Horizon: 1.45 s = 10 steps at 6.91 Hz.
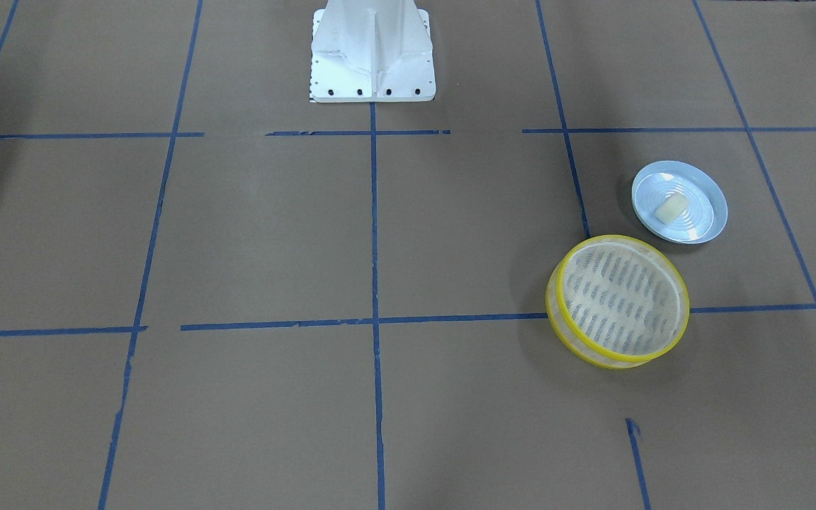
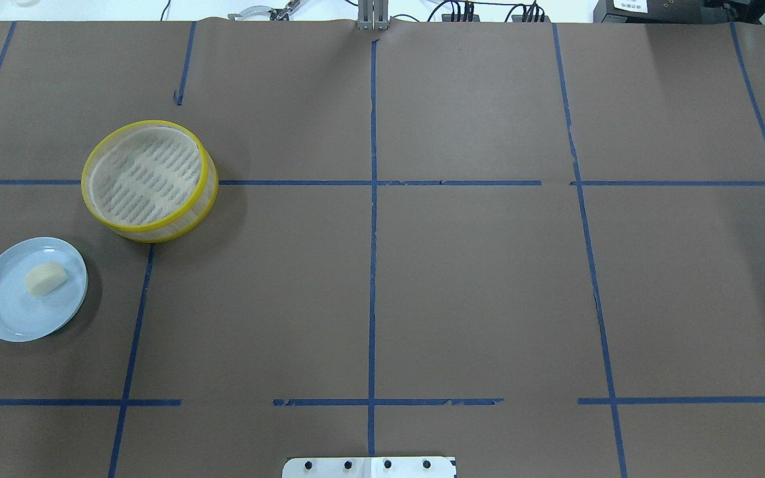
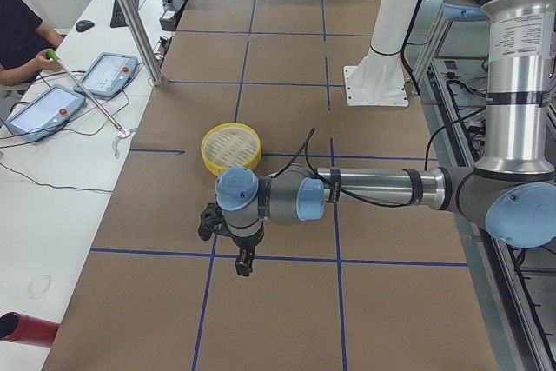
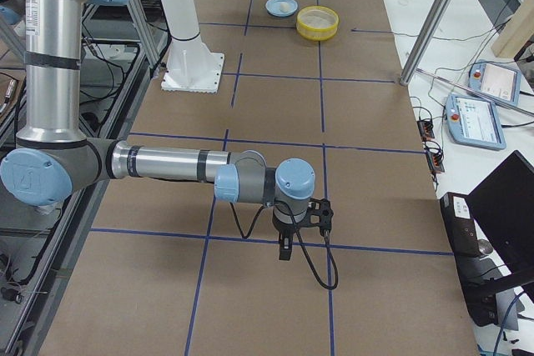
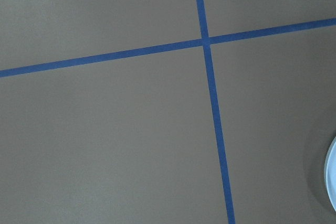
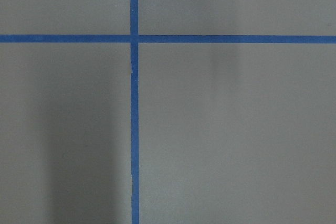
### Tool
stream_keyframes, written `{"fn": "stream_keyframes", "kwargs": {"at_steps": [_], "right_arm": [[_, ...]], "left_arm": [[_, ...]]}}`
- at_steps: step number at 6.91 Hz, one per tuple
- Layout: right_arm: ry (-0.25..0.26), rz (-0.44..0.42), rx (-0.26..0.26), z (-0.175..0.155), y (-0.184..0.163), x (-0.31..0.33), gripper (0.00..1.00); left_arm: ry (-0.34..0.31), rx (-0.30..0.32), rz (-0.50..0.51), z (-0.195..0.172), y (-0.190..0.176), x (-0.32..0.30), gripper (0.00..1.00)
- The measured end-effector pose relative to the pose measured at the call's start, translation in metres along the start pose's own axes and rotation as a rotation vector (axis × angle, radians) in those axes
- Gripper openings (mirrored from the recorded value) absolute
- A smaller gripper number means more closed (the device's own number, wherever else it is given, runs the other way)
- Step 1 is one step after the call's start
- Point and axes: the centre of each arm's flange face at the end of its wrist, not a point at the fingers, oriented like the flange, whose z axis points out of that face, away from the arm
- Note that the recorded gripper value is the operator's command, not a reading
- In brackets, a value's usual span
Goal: Place bun in steamer
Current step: 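Move the left gripper toward the light blue plate holding the bun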
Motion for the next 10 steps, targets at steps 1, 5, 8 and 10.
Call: {"fn": "stream_keyframes", "kwargs": {"at_steps": [1,5,8,10], "right_arm": [[0.000,0.000,0.000,0.000,0.000,0.000,1.00],[0.000,0.000,0.000,0.000,0.000,0.000,1.00],[0.000,0.000,0.000,0.000,0.000,0.000,1.00],[0.000,0.000,0.000,0.000,0.000,0.000,1.00]], "left_arm": [[0.000,0.000,0.000,0.000,0.000,0.000,1.00],[-0.006,0.035,0.040,-0.014,-0.017,0.012,1.00],[-0.047,0.131,0.077,-0.041,-0.041,0.042,1.00],[-0.025,0.160,-0.019,-0.049,-0.050,0.113,1.00]]}}
